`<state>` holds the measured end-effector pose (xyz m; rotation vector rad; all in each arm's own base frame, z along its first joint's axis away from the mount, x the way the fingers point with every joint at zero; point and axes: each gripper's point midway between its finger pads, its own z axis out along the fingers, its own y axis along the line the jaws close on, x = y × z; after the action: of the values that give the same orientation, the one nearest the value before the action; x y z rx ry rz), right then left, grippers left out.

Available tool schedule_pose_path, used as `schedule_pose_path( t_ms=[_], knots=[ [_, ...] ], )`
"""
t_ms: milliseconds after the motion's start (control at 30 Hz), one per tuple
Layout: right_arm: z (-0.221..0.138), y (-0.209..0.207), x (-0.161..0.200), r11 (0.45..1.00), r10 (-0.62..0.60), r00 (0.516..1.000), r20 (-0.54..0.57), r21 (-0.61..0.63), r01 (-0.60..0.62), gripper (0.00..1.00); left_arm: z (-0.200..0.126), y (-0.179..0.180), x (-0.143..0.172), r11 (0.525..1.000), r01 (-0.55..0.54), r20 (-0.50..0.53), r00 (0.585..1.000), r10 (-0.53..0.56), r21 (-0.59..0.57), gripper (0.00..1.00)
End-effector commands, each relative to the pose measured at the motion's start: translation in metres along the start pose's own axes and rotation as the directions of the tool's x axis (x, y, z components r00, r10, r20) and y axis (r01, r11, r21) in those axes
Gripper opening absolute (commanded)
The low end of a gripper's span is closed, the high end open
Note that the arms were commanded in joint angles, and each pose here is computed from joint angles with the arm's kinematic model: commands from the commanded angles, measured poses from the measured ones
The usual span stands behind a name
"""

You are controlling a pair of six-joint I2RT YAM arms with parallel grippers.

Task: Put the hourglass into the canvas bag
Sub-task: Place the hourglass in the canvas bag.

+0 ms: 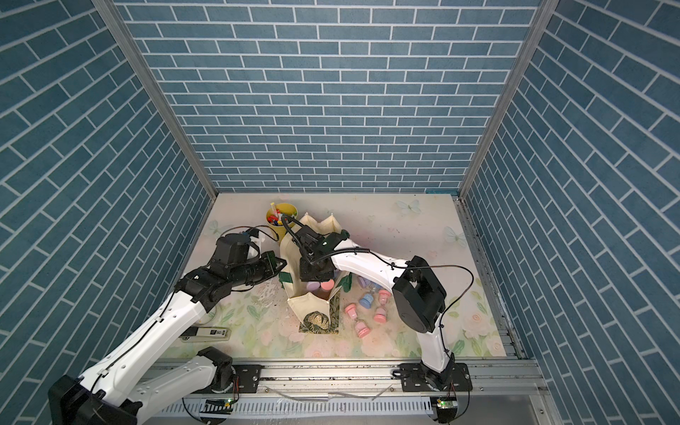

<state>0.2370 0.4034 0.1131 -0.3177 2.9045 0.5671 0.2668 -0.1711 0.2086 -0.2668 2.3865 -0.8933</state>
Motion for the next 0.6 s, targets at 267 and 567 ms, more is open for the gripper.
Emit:
schedule_pose_path(
  t_ms=[267,567],
  knots=[
    [-0.066,0.005,-0.02,0.998,-0.065,0.988,0.142,0.033,0.061,0.77,0.001,0.003,0.003,1.0,-0.011,0.001,1.0,0.011,-0.01,0.0],
    [-0.152,-0.014,-0.034,0.991,-0.115,0.937,0.33,0.106,0.085,0.72,0.002,0.004,0.004,1.0,-0.012,-0.003,1.0,0.012,-0.016,0.0]
  ],
)
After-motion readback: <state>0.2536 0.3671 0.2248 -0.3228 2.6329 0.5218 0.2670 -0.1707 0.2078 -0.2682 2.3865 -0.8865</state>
